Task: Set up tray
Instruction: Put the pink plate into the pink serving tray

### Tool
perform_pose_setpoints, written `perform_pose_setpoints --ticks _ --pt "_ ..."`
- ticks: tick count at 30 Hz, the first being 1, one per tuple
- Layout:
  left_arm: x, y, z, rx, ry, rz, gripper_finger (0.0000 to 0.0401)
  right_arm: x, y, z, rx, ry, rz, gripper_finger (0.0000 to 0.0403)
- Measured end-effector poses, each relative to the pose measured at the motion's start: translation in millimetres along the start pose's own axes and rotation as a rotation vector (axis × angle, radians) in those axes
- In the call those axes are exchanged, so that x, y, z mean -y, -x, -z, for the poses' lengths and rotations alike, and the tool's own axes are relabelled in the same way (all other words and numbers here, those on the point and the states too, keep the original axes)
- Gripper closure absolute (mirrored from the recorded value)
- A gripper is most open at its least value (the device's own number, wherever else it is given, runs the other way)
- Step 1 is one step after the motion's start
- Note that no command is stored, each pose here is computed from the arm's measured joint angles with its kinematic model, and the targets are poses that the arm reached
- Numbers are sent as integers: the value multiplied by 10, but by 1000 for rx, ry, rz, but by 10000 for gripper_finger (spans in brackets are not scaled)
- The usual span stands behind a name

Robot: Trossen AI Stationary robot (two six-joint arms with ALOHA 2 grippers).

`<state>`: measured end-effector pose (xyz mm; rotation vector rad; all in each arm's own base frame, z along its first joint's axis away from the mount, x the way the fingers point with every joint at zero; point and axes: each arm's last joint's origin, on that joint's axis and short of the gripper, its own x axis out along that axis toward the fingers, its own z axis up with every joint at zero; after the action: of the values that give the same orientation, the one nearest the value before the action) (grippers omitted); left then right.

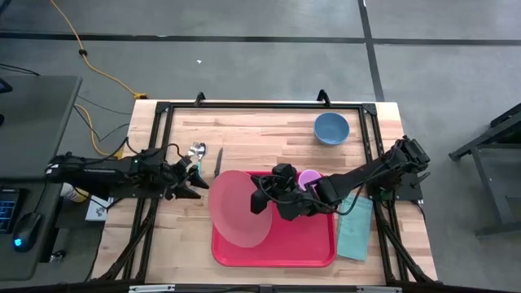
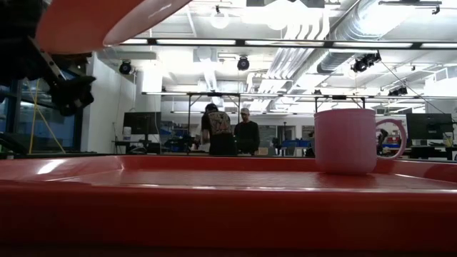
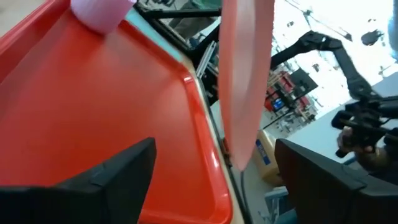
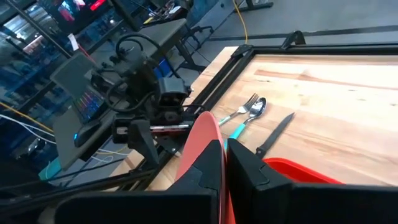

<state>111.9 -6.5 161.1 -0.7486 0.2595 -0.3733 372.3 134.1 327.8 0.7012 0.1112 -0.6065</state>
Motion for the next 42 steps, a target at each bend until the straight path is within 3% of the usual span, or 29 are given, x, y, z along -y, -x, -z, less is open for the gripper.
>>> perform_pose_setpoints --ticks 5,12,18,28,32,37,42 --pt "19 -60 -72 46 -19 35 61 16 -37 -24 -11 7 -2 403" --pt "-51 -144 -65 15 9 2 61 -4 -67 -65 0 15 -26 403" --pt "-22 -208 -149 81 -20 64 62 15 -106 -95 1 15 -22 403" --pt "57 -423 -379 23 -72 109 110 30 -204 -200 22 22 -40 403" --pt "68 -513 -461 8 -97 105 176 33 -214 -209 22 24 -43 403" --pt "33 -550 -451 -21 -122 85 359 20 -208 -210 18 20 -55 403" --pt "26 -550 -441 -34 -153 86 371 17 -204 -211 14 28 -56 402"
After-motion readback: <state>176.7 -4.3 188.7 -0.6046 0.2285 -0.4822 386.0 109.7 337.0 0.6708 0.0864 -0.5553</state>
